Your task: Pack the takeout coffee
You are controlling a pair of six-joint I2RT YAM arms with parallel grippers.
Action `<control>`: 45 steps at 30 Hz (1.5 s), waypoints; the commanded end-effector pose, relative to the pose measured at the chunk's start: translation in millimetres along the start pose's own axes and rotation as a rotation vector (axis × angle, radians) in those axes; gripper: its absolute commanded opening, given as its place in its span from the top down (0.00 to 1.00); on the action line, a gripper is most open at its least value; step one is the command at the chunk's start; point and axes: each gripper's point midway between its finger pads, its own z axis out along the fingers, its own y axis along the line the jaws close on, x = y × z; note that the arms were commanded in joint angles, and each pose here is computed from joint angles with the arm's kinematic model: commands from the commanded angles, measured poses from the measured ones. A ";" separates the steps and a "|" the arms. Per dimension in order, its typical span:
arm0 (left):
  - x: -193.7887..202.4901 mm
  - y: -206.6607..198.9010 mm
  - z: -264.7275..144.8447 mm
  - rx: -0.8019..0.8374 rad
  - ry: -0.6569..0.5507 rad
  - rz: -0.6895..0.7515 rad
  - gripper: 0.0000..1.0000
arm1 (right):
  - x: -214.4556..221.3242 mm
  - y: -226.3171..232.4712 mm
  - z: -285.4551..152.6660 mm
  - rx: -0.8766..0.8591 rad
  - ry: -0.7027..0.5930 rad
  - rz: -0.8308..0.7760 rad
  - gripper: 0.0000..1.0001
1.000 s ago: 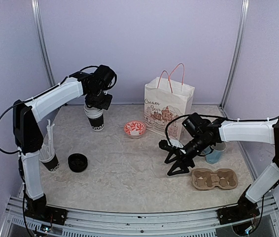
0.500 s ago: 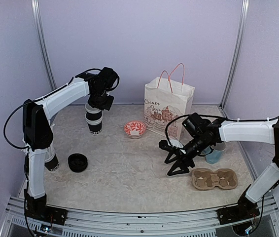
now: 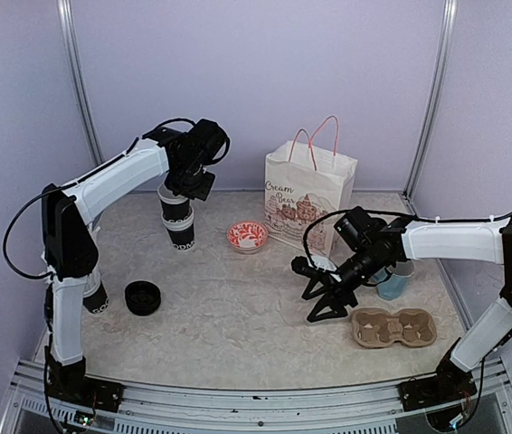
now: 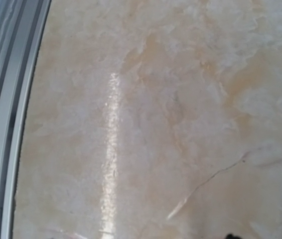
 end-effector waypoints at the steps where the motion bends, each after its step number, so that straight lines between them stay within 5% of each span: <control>1: -23.7 50.6 -65.4 -0.107 -0.110 -0.095 1.00 | -2.9 5.0 1.4 -0.017 0.002 -0.020 0.29; 8: -29.4 -6.0 -136.2 0.104 -0.264 0.038 1.00 | -6.3 0.8 -4.7 0.034 0.001 -0.045 0.29; 12: -4.4 -78.8 -176.6 0.398 -0.311 0.241 1.00 | -6.4 -6.8 -11.2 0.089 0.004 -0.051 0.28; 16: 26.5 -109.5 -189.8 0.532 -0.305 0.349 1.00 | 0.3 -16.7 -16.7 0.134 0.012 -0.039 0.28; 26: 109.4 -181.9 -174.0 0.673 -0.245 0.467 1.00 | 8.5 -39.3 -29.8 0.228 0.019 -0.003 0.28; 45: 167.5 -252.8 -148.4 0.716 -0.170 0.561 0.99 | 16.4 -44.7 -28.9 0.231 0.031 0.023 0.28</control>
